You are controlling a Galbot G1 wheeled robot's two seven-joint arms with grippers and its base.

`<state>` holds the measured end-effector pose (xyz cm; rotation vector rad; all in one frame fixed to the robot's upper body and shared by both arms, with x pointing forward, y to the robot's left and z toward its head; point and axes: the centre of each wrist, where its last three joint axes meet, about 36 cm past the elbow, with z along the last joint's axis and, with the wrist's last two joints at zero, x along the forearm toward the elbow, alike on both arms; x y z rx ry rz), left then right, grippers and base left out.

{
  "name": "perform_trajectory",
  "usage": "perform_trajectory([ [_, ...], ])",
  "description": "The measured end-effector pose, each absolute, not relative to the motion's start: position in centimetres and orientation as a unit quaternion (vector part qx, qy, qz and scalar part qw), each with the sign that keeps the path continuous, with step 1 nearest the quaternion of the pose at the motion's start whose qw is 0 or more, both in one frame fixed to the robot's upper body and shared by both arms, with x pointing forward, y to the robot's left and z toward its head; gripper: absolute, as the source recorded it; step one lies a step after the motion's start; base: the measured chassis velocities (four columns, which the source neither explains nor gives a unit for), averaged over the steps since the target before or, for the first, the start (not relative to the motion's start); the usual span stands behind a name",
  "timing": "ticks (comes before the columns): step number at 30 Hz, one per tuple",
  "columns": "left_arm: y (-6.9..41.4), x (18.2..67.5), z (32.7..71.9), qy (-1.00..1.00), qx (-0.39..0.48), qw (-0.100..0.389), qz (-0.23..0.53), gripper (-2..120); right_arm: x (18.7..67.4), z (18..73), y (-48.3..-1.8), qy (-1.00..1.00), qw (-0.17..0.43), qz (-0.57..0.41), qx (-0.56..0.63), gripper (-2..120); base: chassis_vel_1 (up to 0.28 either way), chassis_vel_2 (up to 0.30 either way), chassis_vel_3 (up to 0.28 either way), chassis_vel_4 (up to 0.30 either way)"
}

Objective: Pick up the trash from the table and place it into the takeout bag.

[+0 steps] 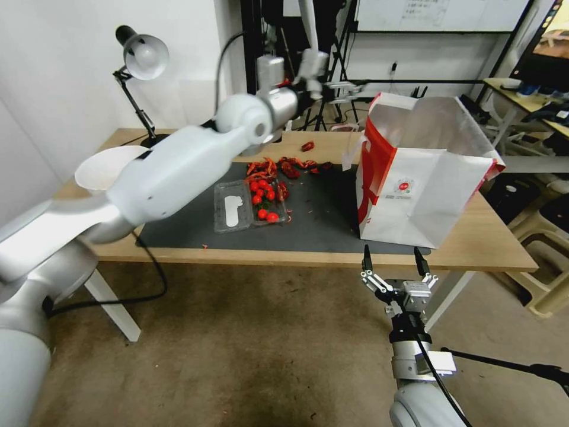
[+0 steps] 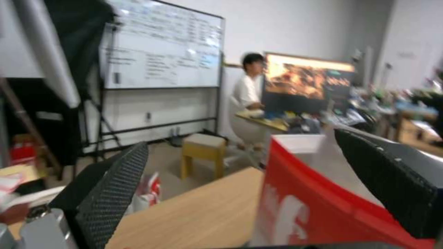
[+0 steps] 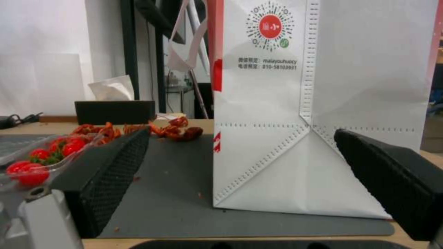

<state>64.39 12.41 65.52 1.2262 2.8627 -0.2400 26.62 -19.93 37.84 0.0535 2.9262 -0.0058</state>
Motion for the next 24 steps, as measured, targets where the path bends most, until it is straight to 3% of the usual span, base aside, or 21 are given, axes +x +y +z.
perform_trajectory([
  [17,19.7,60.1,60.4,0.951,0.288,0.036,-0.112,100,26.4,38.0,-19.9,0.994,0.106,-0.004,0.017,100,0.000,0.000,0.000,0.000],
  [24,24.6,55.5,55.4,0.965,0.238,0.025,-0.111,100,26.5,38.0,-19.7,0.994,0.105,-0.005,0.013,100,0.000,0.000,0.000,0.000],
])
